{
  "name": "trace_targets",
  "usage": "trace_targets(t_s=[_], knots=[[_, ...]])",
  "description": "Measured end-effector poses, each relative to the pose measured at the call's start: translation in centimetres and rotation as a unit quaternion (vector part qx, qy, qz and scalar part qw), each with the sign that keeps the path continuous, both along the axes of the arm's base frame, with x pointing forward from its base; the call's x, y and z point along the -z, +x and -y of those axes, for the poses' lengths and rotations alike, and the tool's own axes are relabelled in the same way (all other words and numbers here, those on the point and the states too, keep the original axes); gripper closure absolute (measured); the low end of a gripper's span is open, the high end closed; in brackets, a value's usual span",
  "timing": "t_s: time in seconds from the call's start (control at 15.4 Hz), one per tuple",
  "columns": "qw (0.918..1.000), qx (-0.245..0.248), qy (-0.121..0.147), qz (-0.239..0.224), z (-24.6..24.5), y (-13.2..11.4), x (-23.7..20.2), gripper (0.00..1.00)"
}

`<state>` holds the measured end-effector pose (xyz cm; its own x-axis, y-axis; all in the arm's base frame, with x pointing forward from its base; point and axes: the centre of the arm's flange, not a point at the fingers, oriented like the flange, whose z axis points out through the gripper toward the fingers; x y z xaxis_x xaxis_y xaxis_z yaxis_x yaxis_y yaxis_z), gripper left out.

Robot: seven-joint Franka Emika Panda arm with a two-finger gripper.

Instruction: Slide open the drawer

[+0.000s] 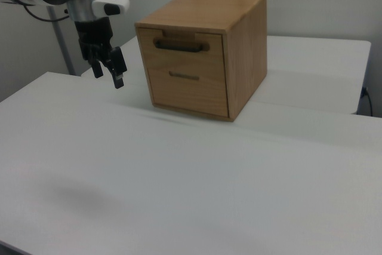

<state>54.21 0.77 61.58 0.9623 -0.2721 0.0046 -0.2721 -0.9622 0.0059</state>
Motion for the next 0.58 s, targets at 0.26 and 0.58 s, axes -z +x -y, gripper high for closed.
trace_targets(t_s=[0.26, 0.58], knots=[[0.9865, 0.163, 0.001, -0.008, 0.0, 0.6, 1.0, 0.0], [0.9343, 0.348, 0.06, 0.048, -0.5, 4.4, 2.7, 0.0]])
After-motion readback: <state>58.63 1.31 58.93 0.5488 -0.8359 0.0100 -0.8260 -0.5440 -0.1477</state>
